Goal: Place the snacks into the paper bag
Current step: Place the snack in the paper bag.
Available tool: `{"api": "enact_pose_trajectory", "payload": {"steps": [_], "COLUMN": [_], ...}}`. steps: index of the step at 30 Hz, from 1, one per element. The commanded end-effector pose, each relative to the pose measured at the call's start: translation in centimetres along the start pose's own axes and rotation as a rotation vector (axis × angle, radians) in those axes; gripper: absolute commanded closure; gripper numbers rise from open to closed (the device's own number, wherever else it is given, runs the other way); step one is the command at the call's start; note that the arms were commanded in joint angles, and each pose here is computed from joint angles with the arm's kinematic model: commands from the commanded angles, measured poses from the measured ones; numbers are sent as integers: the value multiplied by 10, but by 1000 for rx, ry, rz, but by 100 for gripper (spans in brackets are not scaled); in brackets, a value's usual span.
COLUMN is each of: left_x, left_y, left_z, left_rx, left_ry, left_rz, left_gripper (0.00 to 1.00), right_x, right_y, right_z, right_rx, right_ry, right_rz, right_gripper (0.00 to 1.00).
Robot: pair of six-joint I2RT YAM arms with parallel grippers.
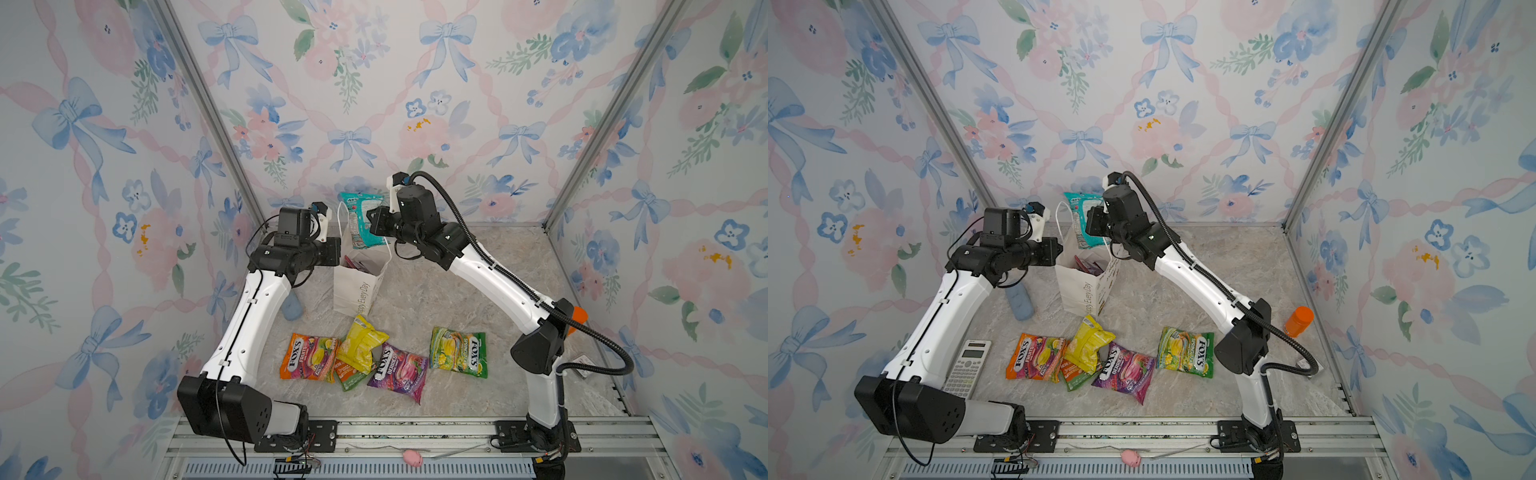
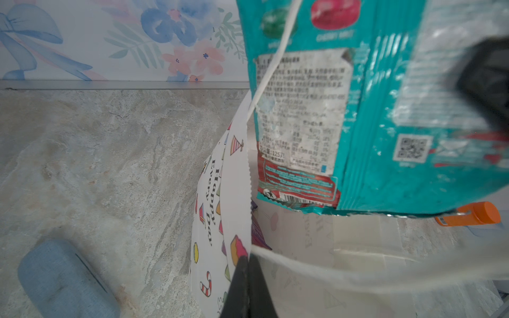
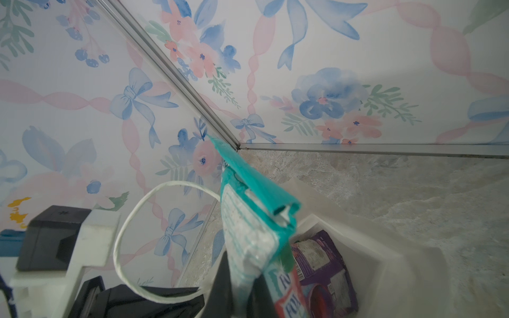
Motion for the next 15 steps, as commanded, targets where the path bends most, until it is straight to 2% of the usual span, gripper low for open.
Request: {"api": "enact_pose_trajectory", "payload": {"steps": [1,5,11,13,15], "left_x": [-13,-13,-13,-13,-14], "left_y": [-9,-9,-9,-9,-9], "left_z": [-14,-14,-14,-14,-15], "left_rx": [24,22,22,21,21], "left_ry": [-73,-74,-76,-76,-77], "left_rz": [28,28,29,30,29], "left_gripper": [100,100,100,100,100], "right_x": [-12,-12,-18,-21,-25], "right_y": [24,26,26,25,23], "right_z": [-6,-8,-19,-25,-31], "right_rx": [-89,-112,-127,-127,-125], "right_ry": [-41,-42,-71,-86,-106], "right_rz": [31,31,22,19,19], "right_gripper": [100,98,72,68,56]}}
Point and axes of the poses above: each gripper's point midway between its finger pads, its own z axis out along the fingers, its own y axis along the line the jaws close on, x = y × z, the point moved 3 cm from there along -z, back along the fingers, and after that the axes turned 10 degrees about z, right-handed, at the moved point
